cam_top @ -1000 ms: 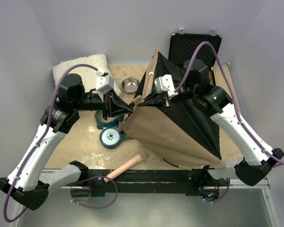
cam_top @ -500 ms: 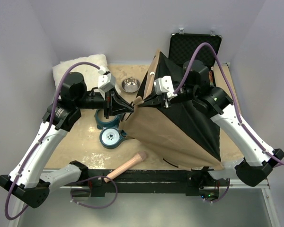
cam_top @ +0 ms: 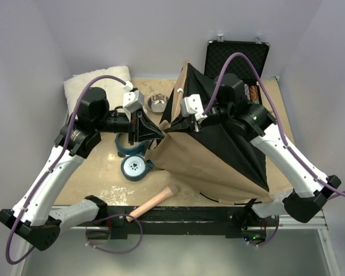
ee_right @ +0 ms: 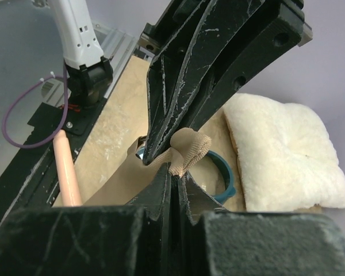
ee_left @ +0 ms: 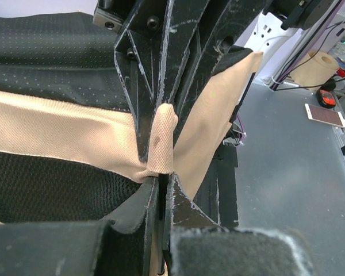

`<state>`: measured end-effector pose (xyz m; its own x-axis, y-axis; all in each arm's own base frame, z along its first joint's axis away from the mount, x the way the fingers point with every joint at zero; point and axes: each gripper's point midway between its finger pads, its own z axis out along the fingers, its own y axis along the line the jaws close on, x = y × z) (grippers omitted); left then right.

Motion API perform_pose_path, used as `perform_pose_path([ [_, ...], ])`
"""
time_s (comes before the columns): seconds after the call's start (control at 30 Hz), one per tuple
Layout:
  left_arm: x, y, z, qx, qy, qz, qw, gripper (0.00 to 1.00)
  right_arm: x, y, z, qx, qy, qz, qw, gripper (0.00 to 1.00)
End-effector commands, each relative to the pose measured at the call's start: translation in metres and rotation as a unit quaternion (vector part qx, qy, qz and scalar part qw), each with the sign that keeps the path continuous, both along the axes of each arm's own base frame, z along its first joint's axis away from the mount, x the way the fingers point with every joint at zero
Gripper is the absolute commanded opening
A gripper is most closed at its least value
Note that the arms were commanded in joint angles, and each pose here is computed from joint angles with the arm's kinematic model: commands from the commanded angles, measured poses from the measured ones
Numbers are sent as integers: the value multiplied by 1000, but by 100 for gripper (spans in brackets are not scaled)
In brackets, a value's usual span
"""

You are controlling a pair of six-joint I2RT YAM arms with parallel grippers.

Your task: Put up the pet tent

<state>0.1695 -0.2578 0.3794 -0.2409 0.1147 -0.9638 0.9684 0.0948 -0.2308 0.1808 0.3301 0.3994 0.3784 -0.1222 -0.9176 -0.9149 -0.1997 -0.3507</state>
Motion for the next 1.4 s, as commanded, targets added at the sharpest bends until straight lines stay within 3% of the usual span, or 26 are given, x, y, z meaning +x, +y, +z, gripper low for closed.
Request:
perform_pose_path([
  [0.0,-1,-2,7,4,-8,-5,1000,0,-2,2,-11,-29,-7,4,1000,0],
  [0.3,6,0,21,-2,-70,4,998,0,-1,2,-48,-93,-5,13,996,0],
  [0.6,9,11,-5,67,-95,6,993,0,0,-2,-37,-102,-9,8,995,0],
  [0.93,7,4,18,28,-112,-4,993,0,3,3,-50,-120,24,9,992,0],
  [1.03,4,10,6,51,-100,5,994,19,0,3,-43,-110,23,8,994,0],
  [1.13,4,19,-9,79,-91,21,992,31,0,0,-38,-105,19,2,994,0],
  [1.23,5,29,-15,89,-90,36,991,38,-1,-3,-38,-105,17,-1,994,0],
  [1.37,8,41,-20,97,-99,54,989,38,-3,-4,-37,-103,13,-2,995,0],
])
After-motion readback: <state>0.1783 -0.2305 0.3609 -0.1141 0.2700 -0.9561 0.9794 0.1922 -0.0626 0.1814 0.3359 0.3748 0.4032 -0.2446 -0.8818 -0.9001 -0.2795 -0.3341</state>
